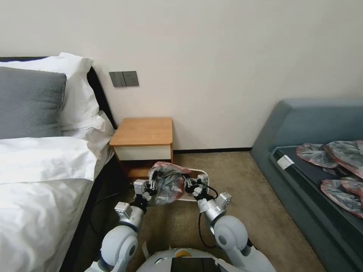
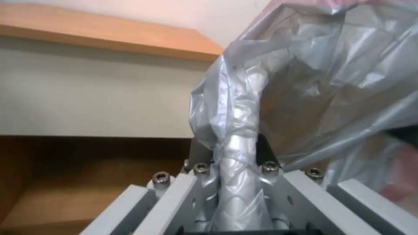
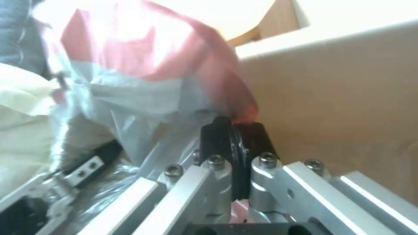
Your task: Pick up the garbage bag from the table and place it over the trash can.
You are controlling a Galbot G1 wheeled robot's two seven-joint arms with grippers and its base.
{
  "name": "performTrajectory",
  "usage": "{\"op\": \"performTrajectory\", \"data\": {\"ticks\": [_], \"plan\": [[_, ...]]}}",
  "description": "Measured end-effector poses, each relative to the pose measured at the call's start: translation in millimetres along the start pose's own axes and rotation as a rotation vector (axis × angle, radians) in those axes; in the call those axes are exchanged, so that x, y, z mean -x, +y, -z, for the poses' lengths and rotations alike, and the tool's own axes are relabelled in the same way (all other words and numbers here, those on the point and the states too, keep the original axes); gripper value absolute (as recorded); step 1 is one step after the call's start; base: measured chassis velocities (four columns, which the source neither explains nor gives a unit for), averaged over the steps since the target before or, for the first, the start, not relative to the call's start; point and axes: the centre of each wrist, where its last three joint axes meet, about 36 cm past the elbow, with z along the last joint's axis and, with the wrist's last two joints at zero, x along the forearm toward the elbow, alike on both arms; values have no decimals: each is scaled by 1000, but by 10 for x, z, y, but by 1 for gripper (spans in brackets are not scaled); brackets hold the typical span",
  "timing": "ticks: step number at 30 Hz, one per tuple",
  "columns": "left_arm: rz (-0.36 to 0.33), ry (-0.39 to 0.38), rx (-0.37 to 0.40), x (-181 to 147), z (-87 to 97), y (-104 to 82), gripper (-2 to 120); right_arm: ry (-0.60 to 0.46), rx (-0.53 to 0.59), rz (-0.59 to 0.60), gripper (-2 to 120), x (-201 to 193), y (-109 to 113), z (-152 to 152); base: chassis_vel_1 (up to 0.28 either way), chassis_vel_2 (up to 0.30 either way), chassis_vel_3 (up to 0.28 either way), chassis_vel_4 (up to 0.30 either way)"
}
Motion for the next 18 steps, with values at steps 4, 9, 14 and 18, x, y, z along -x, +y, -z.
{"op": "performTrajectory", "data": {"ticks": [4,9,14,18], "plan": [[38,15,-9,7,9,-3,3,-13,-17,15,0,-67,33,61,0,0,0,0],[79,25,-19,15,32,3,3,-30,-32,32,0,-160,71,166,0,0,0,0],[85,23,-23,12,58,7,3,-39,-42,46,0,-212,88,242,0,0,0,0],[97,26,-30,0,60,12,3,-50,-60,42,0,-246,4,371,0,0,0,0]]}}
